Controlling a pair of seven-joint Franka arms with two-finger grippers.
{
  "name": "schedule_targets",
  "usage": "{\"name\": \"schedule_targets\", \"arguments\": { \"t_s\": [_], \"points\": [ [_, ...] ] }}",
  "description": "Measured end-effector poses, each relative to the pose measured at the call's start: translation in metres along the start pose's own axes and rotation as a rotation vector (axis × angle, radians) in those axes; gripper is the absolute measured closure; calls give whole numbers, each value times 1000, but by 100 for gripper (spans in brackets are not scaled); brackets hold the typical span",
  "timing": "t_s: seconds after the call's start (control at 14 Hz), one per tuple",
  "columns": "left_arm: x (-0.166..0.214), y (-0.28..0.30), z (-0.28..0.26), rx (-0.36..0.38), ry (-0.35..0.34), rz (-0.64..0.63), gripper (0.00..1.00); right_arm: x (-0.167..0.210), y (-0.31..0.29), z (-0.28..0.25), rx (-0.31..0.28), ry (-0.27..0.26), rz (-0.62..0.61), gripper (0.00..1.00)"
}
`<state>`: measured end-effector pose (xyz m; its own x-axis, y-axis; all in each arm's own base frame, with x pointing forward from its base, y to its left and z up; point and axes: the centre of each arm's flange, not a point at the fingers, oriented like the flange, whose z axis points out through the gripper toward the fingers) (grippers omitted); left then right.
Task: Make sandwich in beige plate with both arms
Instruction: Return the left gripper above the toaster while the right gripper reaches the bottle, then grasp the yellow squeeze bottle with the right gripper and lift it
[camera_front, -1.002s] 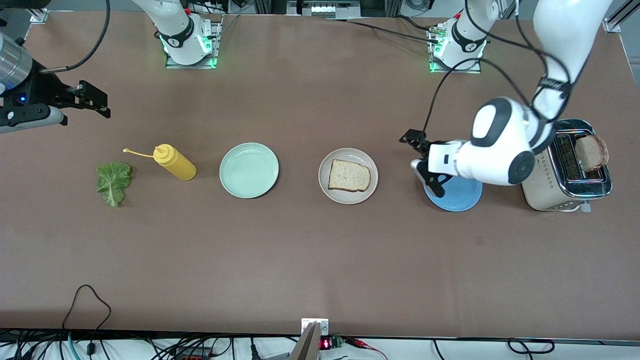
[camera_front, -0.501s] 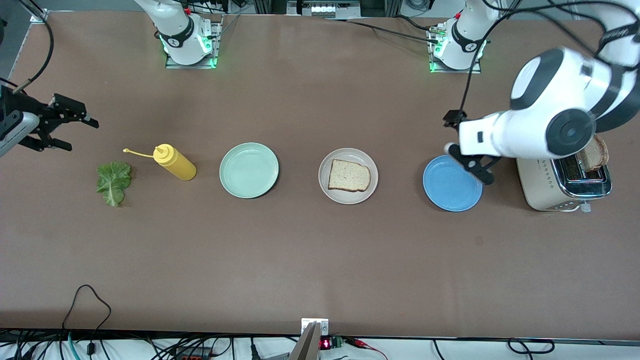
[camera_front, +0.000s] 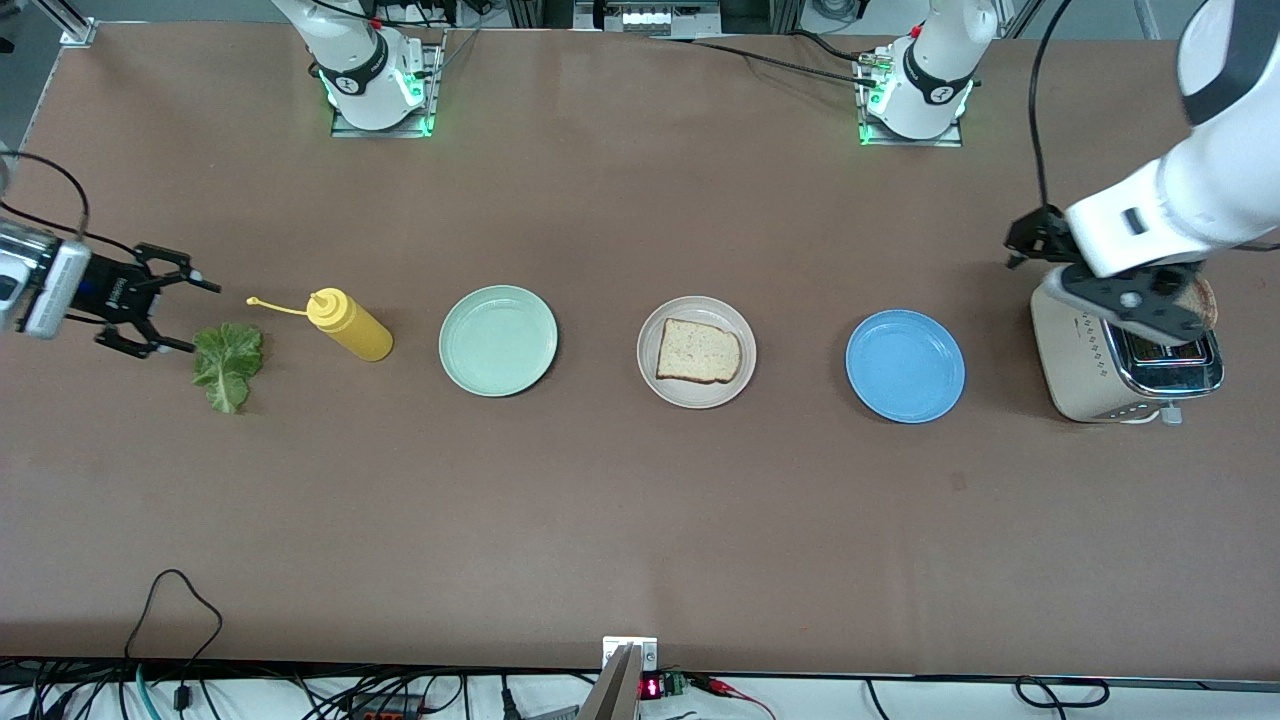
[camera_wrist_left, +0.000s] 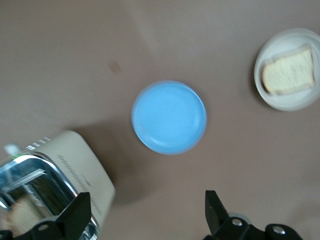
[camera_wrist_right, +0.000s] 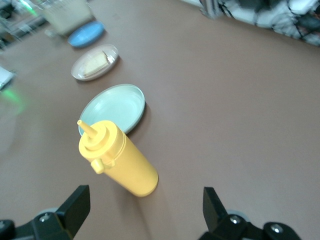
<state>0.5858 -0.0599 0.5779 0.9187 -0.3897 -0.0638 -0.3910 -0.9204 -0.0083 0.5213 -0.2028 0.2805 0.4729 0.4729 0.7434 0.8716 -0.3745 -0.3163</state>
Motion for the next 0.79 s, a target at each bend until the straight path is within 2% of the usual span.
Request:
{"name": "schedule_targets", "arguments": {
  "t_s": [0.07, 0.21, 0.43, 0.64, 0.79],
  "points": [
    [-3, -5, -2, 21, 51, -12, 0, -19, 5, 16, 26, 56, -40, 0],
    [-15, -5, 3, 38, 94, -28, 0, -48, 13, 49, 54, 159, -139, 0],
    [-39, 4, 0, 21, 42, -131, 0, -85, 14, 97, 101, 299, -226, 0],
    [-44, 6, -1, 16, 23, -158, 0, -113, 9, 142, 144, 411, -256, 0],
    [-43, 8, -1, 15, 19, -158, 0, -119, 5, 168, 158, 464, -278, 0]
  ]
}}
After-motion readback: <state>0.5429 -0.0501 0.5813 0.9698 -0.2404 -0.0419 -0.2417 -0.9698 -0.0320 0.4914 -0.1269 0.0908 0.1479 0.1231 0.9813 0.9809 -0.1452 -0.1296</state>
